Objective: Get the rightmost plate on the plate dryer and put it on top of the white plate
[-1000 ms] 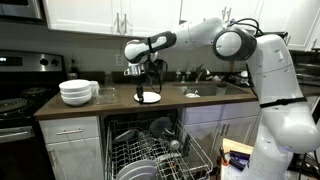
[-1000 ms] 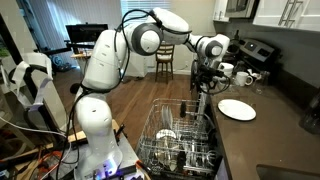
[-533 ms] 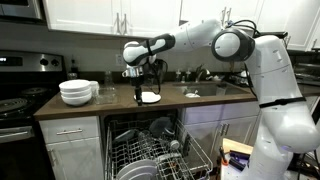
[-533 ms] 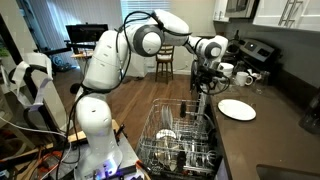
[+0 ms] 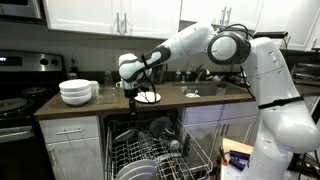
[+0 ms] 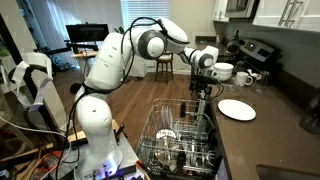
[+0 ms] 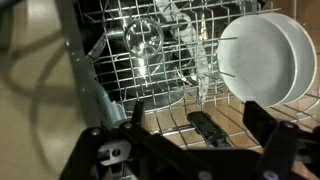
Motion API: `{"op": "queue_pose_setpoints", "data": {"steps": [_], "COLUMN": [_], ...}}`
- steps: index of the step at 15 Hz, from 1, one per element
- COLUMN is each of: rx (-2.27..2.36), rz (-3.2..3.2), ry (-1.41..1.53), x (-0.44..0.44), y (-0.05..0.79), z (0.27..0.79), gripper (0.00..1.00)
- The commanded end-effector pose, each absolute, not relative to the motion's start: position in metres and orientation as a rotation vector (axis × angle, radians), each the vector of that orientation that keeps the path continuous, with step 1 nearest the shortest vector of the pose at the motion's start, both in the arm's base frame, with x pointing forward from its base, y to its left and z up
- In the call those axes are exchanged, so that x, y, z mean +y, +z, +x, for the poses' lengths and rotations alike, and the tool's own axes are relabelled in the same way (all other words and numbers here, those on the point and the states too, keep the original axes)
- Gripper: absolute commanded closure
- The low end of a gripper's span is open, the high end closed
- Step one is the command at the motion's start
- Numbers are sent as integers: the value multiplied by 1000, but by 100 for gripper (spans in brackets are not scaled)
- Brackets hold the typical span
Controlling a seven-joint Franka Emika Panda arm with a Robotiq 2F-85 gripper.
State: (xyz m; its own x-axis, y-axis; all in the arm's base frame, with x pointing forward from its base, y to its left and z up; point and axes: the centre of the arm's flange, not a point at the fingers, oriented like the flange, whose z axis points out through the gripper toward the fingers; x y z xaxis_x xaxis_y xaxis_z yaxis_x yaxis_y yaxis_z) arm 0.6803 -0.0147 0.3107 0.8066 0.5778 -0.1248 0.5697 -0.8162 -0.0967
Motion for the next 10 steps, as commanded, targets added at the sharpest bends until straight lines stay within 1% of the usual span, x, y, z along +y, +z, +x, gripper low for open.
{"op": "queue_pose_setpoints", "data": {"steps": [1, 7, 10], "rx": [-974, -990, -1012], "rz": [-3013, -3065, -3025], "ry": [132, -125, -111], "x": [17, 54, 59], "y": [269, 239, 237], "z": [675, 652, 633], "gripper": [0, 0, 0]}}
